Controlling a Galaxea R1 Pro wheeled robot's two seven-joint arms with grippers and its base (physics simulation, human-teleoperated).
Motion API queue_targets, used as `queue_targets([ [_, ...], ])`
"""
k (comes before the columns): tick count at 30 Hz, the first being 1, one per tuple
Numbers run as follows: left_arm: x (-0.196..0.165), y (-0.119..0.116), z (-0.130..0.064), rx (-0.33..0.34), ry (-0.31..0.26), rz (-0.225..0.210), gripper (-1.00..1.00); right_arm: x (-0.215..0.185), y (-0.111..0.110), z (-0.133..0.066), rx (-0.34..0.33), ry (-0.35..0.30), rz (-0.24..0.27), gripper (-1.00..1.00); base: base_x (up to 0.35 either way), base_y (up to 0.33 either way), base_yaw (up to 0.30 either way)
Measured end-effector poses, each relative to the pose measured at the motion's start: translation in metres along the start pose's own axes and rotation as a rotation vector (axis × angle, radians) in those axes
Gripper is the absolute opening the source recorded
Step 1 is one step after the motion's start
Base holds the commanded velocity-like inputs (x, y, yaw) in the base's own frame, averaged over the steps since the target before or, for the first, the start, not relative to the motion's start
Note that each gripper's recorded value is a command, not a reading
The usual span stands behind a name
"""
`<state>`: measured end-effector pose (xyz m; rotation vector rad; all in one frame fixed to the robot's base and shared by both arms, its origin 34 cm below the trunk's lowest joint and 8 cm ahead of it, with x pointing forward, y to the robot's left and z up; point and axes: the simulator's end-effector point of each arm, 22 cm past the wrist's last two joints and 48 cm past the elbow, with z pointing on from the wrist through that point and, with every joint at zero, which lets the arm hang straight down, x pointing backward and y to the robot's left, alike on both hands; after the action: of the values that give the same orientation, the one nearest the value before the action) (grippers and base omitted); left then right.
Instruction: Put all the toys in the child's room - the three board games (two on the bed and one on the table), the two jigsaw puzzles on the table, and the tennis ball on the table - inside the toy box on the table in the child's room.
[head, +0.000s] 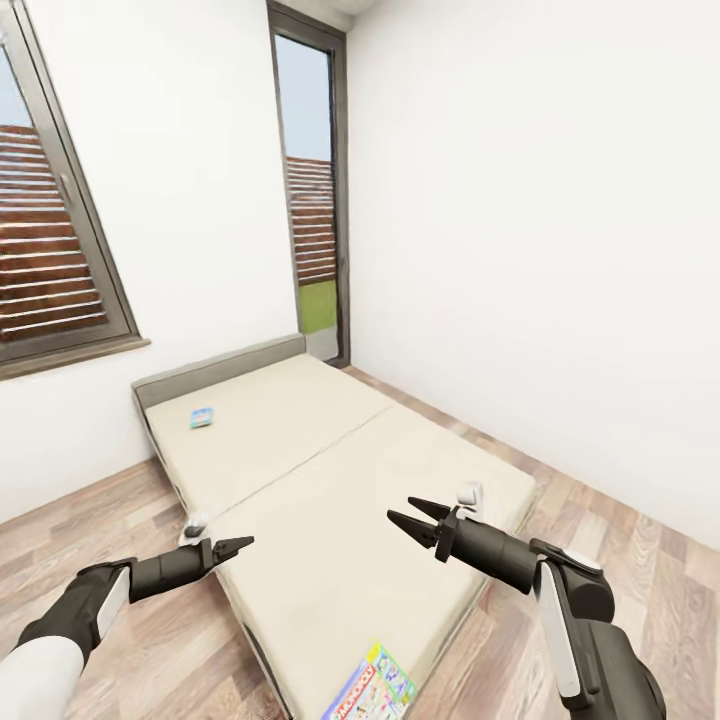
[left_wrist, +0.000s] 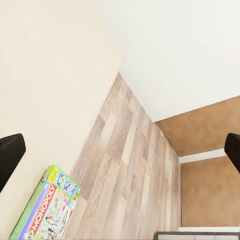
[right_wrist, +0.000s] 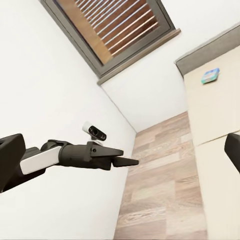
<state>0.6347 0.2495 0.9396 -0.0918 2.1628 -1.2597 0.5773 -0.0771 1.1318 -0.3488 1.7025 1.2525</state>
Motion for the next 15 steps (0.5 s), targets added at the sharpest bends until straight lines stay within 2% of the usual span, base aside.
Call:
queue_targets([
  [6,-0.0011,-0.0014,-0.0006,0.001,-0.002,0.003,1.00,-0.0012,0.0013,-0.0005,-0.001,-0.002,-0.003,1.00,0.000,-0.293,0.242],
  [15,-0.0013,-0.0023,-0.0001,0.003,-0.002,0.003,1.00,-0.0018,0.0023,-0.0007,-0.005,-0.003,-0.006,1.00,0.000,-0.299,0.041],
])
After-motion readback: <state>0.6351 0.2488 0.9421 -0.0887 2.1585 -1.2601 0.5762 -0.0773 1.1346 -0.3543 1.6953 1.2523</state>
